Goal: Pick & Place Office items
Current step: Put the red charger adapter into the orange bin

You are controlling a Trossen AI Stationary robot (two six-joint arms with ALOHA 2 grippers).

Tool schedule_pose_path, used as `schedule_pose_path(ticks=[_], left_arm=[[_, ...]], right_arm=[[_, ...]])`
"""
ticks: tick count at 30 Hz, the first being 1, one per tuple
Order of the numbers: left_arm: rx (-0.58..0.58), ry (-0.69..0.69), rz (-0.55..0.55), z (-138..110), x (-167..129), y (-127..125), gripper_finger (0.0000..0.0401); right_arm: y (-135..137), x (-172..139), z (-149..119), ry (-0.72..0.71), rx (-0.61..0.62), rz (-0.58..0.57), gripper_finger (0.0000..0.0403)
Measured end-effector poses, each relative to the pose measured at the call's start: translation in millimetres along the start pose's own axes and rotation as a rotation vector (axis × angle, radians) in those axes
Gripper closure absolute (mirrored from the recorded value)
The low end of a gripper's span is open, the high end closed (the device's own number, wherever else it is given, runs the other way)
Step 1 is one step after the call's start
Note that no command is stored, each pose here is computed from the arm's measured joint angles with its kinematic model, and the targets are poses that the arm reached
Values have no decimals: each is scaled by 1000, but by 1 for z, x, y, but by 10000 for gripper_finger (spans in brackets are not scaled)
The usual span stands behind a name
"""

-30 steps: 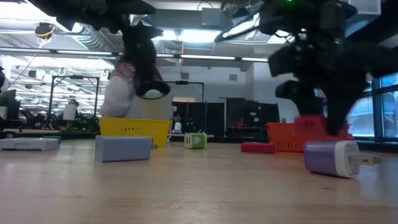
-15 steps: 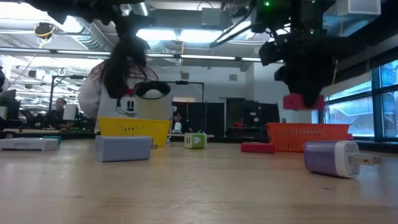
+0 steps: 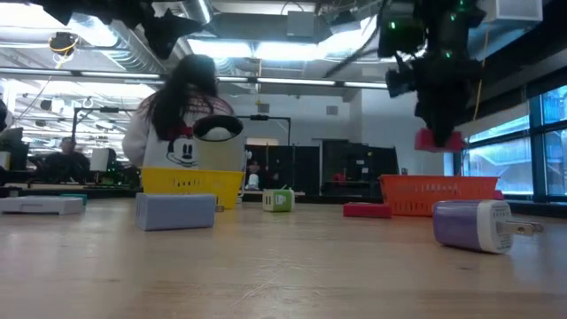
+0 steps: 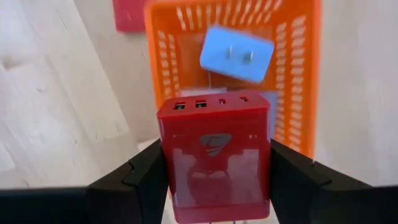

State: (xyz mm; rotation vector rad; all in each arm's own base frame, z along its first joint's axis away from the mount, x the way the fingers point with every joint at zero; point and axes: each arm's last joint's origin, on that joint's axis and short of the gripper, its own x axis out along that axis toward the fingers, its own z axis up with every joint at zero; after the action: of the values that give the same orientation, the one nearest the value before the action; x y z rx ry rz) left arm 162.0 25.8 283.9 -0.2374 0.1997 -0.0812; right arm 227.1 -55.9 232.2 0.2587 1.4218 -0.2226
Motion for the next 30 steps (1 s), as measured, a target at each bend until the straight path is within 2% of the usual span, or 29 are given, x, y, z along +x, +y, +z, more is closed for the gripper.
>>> schedule_pose_path(ticks=[3, 9, 17, 24, 30], left_arm=[[1, -4, -1, 0, -1, 0, 166], [15, -3, 0, 0, 0, 0, 166], [15, -3, 0, 0, 0, 0, 166], [0, 25, 6, -3, 0, 0, 166], [-7, 44, 9, -4, 0, 1, 166]], right_arm=[[-6, 13, -7, 33, 30, 10, 187], [-13, 34, -11, 3, 80, 65, 187], [-22, 44, -15, -35, 179, 74, 188], [-23, 49, -15, -44, 224, 51, 127], [-23, 48, -13, -55, 222, 54, 139]])
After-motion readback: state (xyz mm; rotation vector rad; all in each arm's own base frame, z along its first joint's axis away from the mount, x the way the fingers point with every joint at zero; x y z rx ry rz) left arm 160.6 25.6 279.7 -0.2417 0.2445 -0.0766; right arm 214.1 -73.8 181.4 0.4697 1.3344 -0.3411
